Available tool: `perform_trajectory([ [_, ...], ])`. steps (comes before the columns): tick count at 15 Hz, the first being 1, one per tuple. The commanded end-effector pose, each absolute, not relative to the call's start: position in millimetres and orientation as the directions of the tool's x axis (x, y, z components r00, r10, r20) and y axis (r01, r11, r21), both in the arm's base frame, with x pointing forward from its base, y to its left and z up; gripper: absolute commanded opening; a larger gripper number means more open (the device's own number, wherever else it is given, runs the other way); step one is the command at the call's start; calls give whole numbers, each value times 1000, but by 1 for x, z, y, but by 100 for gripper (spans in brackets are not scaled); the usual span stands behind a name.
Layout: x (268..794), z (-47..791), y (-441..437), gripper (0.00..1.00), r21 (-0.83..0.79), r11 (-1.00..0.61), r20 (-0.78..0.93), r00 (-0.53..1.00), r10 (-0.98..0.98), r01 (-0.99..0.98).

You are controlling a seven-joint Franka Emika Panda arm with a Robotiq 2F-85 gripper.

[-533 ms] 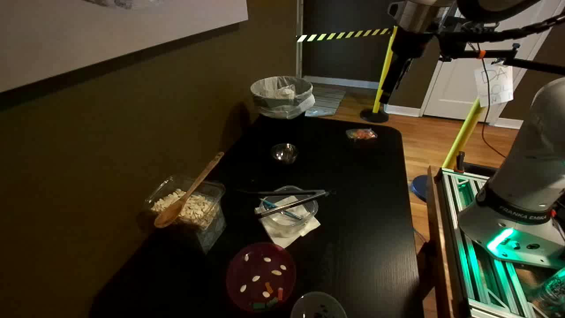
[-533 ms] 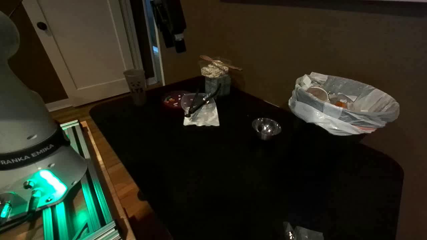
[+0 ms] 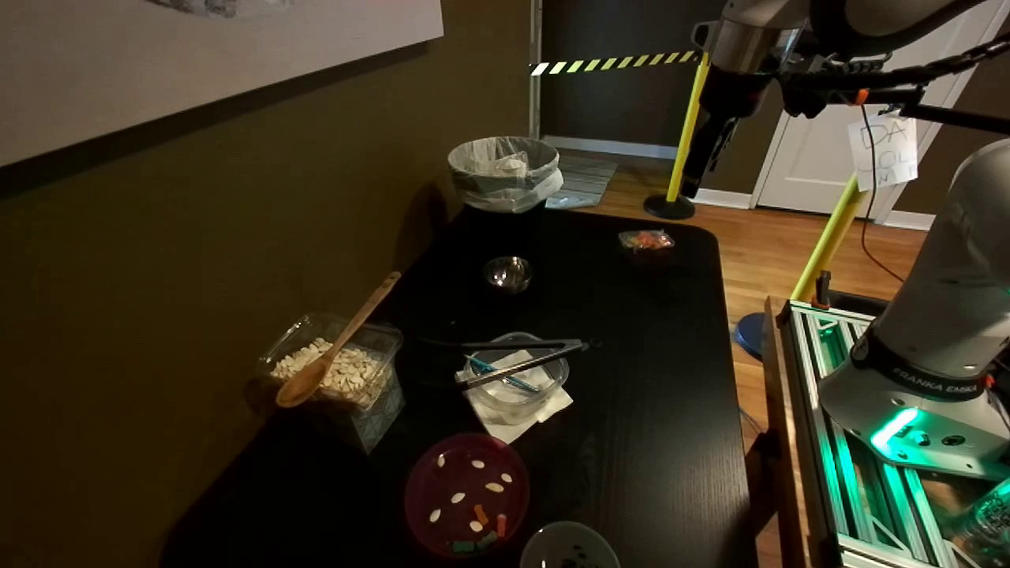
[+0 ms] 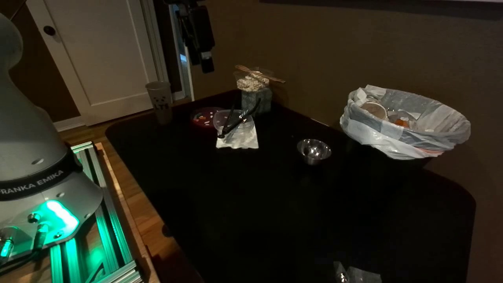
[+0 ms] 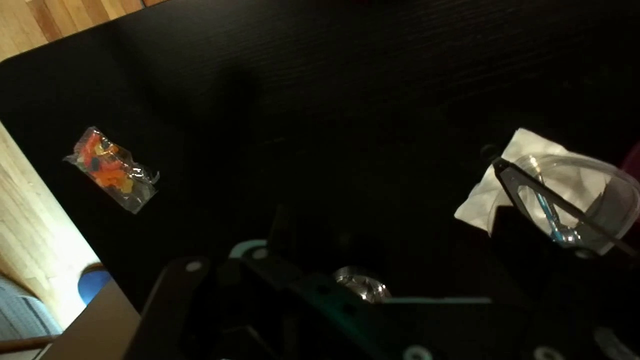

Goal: Move the bin forward

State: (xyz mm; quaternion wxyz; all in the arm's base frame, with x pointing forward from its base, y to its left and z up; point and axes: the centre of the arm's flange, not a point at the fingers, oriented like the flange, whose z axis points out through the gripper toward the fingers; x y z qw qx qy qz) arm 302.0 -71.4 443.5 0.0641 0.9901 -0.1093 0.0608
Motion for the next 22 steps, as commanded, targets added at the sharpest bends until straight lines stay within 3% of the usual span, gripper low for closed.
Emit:
perform_trajectory([
  [1,336,467,-68,100,47,-914,164,905,-392,-404],
  [13,488,599,-185,100,-114,-518,255,479,-840,-848],
  [14,452,588,-166,100,-120,-598,287,549,-785,-792],
  [18,460,588,-171,100,-121,-594,284,546,-789,-796],
  [22,498,574,-193,100,-153,-404,227,366,-903,-902],
])
